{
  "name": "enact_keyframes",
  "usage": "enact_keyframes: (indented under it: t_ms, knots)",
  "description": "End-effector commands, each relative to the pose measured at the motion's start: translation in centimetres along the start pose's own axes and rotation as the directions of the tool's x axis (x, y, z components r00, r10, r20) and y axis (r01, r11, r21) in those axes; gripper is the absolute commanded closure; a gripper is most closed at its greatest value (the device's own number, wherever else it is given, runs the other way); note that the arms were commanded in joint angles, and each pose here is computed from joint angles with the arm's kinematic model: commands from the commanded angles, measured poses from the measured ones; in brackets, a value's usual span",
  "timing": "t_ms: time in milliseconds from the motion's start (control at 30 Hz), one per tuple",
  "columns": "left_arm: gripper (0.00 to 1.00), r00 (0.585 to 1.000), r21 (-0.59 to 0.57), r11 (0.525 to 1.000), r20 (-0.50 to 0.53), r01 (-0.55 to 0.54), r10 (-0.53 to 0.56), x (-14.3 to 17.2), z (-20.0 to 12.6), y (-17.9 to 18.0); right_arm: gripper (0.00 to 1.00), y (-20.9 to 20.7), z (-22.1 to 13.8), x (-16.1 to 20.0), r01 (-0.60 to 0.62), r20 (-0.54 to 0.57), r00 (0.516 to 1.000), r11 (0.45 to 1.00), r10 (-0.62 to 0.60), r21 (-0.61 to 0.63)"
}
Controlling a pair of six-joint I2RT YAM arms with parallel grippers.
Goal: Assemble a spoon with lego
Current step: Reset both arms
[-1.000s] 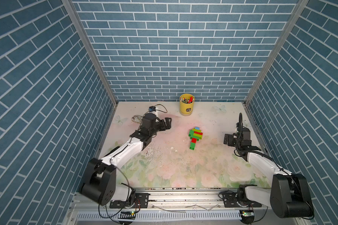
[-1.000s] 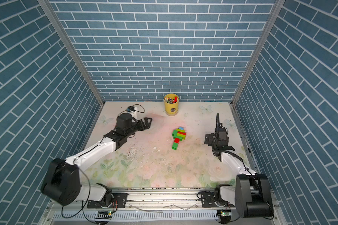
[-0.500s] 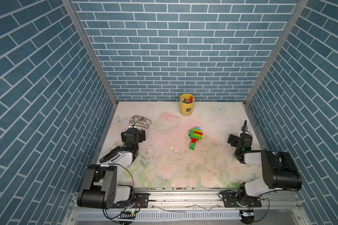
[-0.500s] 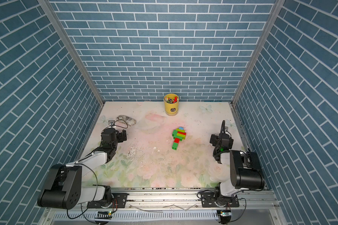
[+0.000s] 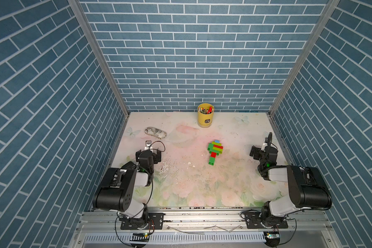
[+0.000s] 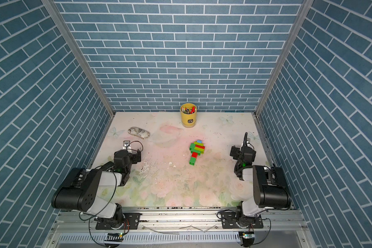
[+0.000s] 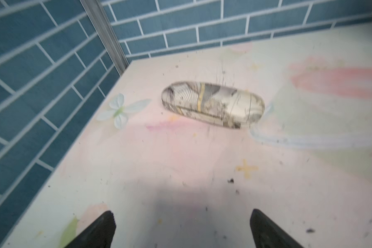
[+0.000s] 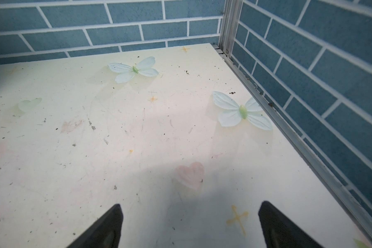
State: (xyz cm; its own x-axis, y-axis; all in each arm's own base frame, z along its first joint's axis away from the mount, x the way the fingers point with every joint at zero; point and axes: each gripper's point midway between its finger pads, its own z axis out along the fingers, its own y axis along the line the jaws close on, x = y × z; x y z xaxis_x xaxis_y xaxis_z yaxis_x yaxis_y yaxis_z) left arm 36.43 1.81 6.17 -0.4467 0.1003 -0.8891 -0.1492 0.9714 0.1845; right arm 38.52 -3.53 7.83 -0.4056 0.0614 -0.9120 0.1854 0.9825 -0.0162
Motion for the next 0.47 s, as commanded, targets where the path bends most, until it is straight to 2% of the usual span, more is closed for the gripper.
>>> enact_keyframes:
  t_ms: [0, 67, 100, 267, 433]
  knots:
    - [0.01, 0.988, -0.079, 0.993, 0.133, 0.083, -0.072, -4.33, 0.44, 1.98, 0.01, 0.25, 0.15, -1.11, 0.029, 0.037, 0.999, 1.000, -0.028, -0.012]
    - [0.01, 0.994, -0.073, 0.995, 0.092, 0.073, -0.066, -4.17, 0.68, 1.62, 0.01, 0.23, 0.15, -1.16, 0.028, 0.039, 0.999, 1.000, -0.028, -0.011]
    - [0.01, 0.992, -0.080, 0.994, 0.114, 0.070, -0.060, -4.39, 0.73, 1.71, 0.01, 0.26, 0.14, -1.15, 0.028, 0.039, 0.999, 1.000, -0.028, -0.012]
    - [0.01, 0.993, -0.081, 0.994, 0.092, 0.075, -0.067, -4.06, 0.78, 1.72, 0.01, 0.23, 0.14, -1.18, 0.029, 0.039, 0.999, 1.000, -0.028, -0.011]
    - [0.01, 0.992, -0.075, 0.995, 0.111, 0.069, -0.060, -4.10, 0.63, 1.64, 0.01, 0.29, 0.14, -1.17, 0.029, 0.039, 0.999, 1.000, -0.028, -0.013]
